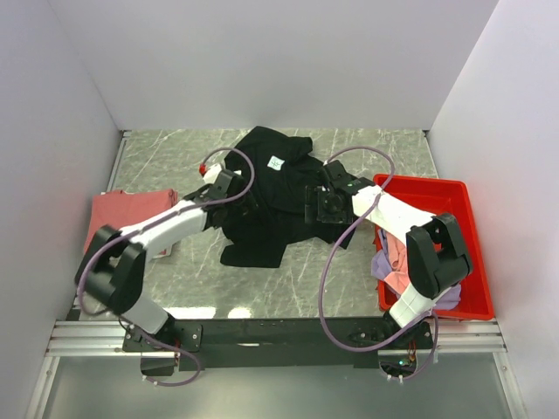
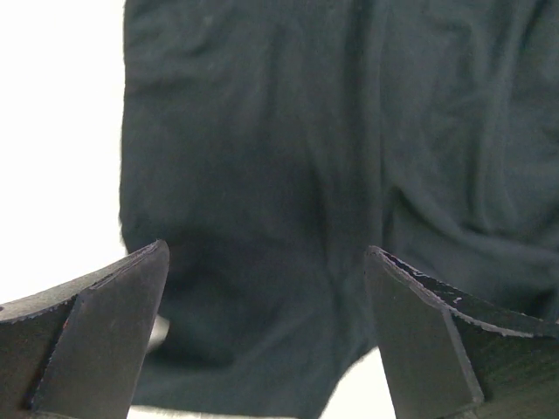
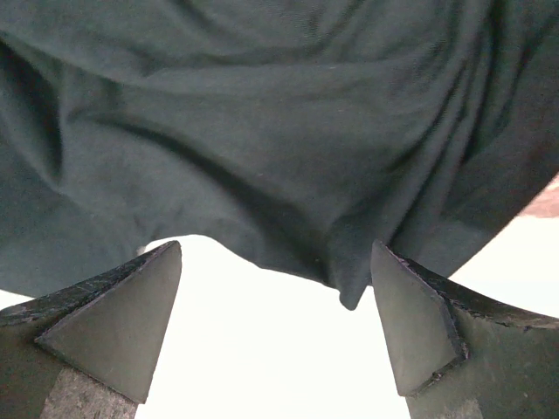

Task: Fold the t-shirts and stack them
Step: Flatten the tshirt out

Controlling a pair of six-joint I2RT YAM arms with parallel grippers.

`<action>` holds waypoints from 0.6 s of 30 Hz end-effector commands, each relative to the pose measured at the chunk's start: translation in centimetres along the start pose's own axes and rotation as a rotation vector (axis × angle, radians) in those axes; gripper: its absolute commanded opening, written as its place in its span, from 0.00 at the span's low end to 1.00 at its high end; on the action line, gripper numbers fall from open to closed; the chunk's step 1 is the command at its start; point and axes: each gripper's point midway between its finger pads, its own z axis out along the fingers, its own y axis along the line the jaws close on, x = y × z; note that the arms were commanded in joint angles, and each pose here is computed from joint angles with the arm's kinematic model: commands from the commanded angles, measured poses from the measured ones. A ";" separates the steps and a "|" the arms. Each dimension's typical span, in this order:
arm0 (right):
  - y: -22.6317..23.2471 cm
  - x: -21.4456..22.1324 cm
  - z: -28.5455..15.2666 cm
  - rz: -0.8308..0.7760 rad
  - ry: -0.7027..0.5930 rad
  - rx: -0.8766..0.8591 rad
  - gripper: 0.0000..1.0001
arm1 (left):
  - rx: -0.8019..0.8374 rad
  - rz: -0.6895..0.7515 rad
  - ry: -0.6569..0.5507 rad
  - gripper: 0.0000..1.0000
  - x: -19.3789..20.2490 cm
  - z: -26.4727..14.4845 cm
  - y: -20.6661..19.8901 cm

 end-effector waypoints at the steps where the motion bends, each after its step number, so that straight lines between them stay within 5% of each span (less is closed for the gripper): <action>1: -0.9 -1.0 -1.2 0.023 -0.064 0.031 0.95 | 0.015 0.049 0.009 1.00 -0.3 2.4 -1.6; 8: -1.0 -1.1 -0.9 0.015 -0.058 -0.006 0.95 | 0.009 0.070 0.045 1.00 -0.4 6.7 -2.8; 18: 1.6 -1.5 -1.6 -0.051 -0.068 -0.093 0.94 | -0.313 0.002 0.032 1.00 -3.1 11.2 5.8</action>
